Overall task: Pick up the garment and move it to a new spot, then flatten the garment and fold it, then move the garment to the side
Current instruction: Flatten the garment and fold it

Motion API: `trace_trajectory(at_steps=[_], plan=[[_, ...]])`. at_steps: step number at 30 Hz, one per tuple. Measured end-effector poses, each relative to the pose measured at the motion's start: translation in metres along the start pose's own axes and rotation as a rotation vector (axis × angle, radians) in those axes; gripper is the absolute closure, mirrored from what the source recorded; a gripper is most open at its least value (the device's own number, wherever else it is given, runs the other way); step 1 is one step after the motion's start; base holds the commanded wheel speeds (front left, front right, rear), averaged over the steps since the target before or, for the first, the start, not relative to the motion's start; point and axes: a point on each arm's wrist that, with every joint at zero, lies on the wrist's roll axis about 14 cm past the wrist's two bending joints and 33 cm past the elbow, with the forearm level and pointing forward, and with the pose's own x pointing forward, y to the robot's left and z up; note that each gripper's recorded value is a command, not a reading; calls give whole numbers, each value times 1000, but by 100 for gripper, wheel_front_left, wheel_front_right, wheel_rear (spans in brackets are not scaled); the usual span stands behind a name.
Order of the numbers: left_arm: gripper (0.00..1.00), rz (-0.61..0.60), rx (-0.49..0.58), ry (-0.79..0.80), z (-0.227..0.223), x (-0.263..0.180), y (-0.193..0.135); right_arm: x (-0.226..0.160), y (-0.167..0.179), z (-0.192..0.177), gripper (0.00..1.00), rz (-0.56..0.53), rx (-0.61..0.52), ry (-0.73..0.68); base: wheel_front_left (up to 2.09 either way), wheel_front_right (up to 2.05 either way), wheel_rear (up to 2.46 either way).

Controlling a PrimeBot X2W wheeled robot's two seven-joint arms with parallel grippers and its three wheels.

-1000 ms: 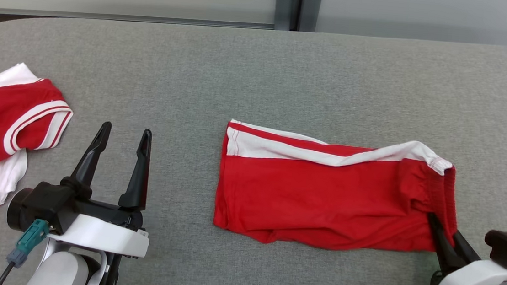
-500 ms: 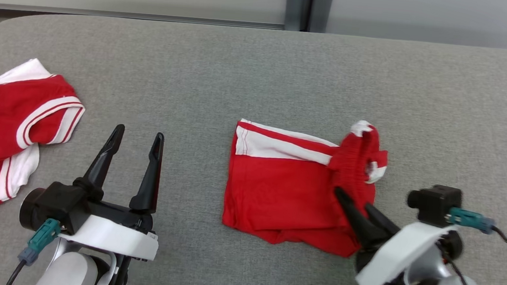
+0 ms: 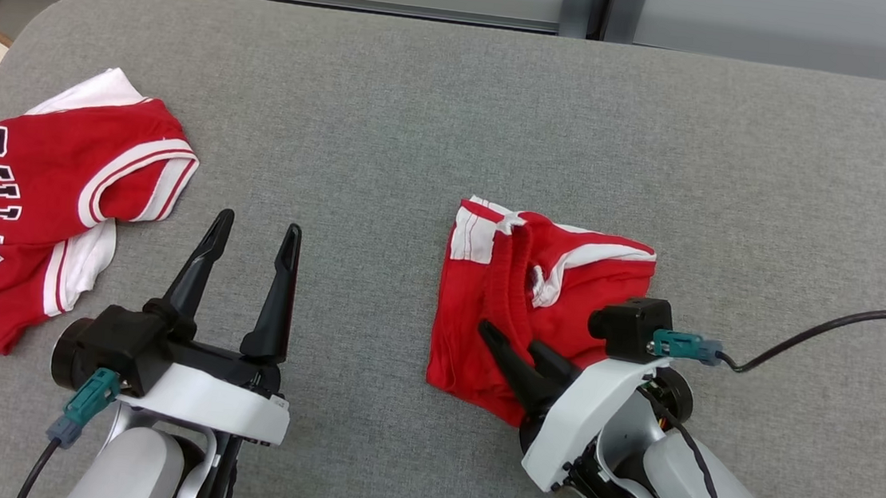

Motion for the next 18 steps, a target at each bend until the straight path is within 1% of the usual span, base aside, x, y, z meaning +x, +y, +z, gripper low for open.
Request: trace_trajectory(at_steps=[1,3,7,8,9,10,11,14,18], plan=[[0,2,-1,2,-1,0,0,1,-1,2,0,-1,-13,-19,0,0,0],[0,2,-3,4,-2,0,0,3,-1,9,0,0,-64,-58,0,0,0],[0,-2,-6,4,-3,2,-1,-2,-8,29,0,-19,-199,-184,0,0,0],[0,-2,-6,4,-3,2,-1,-2,-8,29,0,-19,-199,-184,0,0,0],[0,-6,-7,2,-3,4,-3,-8,-16,41,0,-45,-228,-252,0,0,0],[0,-6,-7,2,-3,4,-3,-8,-16,41,0,-45,-228,-252,0,0,0],[0,-7,-6,1,-2,4,-3,-13,-22,49,0,-64,-264,-290,0,0,0],[0,-12,-6,-5,-1,7,-4,-33,-45,71,0,-146,-305,-389,0,0,0],[0,-2,-11,-19,3,11,-2,-69,-76,88,0,-275,-290,-486,0,0,0]])
